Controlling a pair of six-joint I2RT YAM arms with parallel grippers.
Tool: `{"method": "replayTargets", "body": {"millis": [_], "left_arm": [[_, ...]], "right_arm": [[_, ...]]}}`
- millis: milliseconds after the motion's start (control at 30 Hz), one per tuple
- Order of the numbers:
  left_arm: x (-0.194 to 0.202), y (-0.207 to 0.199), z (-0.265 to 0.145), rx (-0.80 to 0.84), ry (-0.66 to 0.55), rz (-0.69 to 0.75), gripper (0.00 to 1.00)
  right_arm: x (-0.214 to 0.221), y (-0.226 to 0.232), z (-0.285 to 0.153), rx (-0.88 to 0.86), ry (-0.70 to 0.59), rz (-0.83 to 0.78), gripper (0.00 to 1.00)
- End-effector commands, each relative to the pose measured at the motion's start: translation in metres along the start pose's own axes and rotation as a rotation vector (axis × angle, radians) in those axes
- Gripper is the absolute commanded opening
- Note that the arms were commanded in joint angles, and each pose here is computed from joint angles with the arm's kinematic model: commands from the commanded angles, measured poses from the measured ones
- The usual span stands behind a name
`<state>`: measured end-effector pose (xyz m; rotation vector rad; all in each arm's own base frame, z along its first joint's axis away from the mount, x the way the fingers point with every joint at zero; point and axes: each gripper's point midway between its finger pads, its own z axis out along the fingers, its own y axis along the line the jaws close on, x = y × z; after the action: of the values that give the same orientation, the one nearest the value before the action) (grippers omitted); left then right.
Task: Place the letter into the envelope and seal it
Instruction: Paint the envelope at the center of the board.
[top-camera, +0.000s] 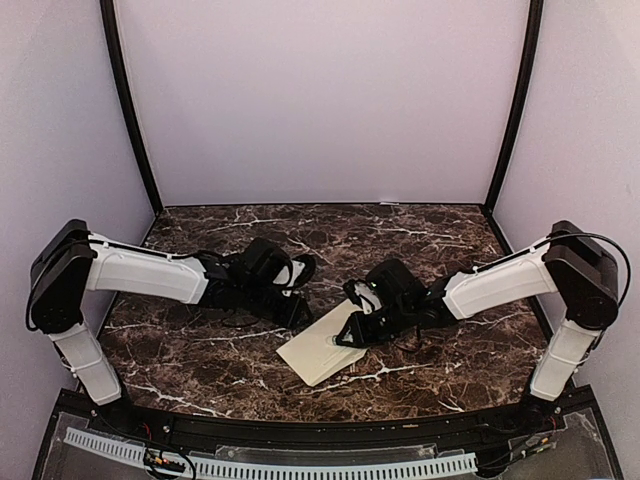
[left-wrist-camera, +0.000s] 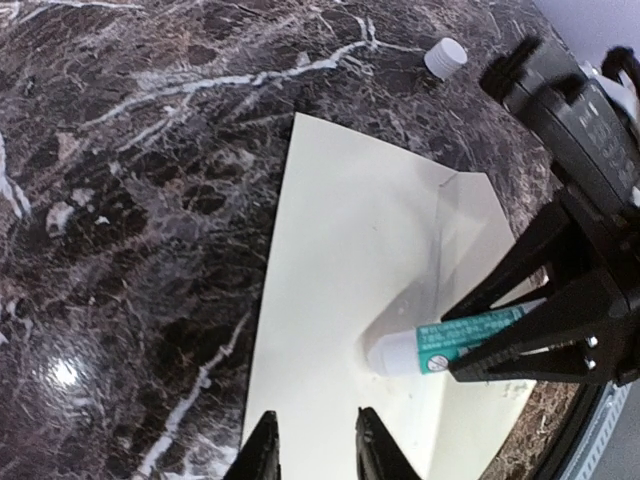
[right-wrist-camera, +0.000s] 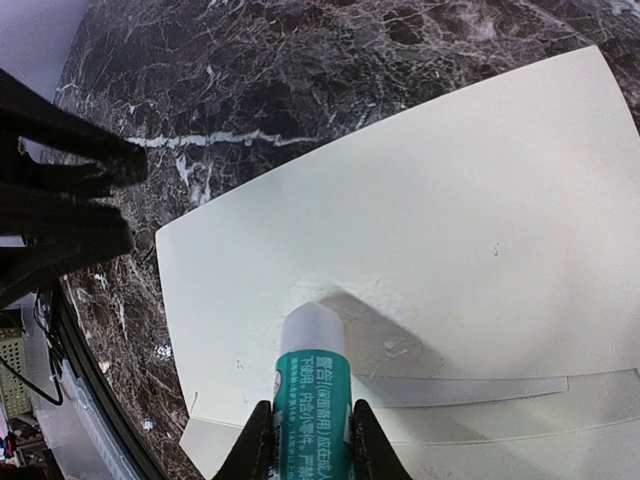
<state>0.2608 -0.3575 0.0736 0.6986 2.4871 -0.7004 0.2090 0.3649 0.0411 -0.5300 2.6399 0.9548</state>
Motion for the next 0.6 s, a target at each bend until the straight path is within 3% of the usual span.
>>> {"method": "replayTargets", "body": {"millis": [0,233,567], "left_arm": [[0.032,-0.018,0.001,0.100,0.067,-0.011,0.22],[0.060,-0.022,0.018,0.154,0.150,-0.034,0.16],[0.090,-0.003,0.034,0.088,0.234,-0.079,0.08]], "right_arm": [[0.013,-0.015,0.007,0.052,0.031,0.025,0.05],[0.014,-0.014,0.007,0.044,0.034,0.029,0.05],[0.020,-0.001,0.009,-0.001,0.063,-0.018,0.05]]}}
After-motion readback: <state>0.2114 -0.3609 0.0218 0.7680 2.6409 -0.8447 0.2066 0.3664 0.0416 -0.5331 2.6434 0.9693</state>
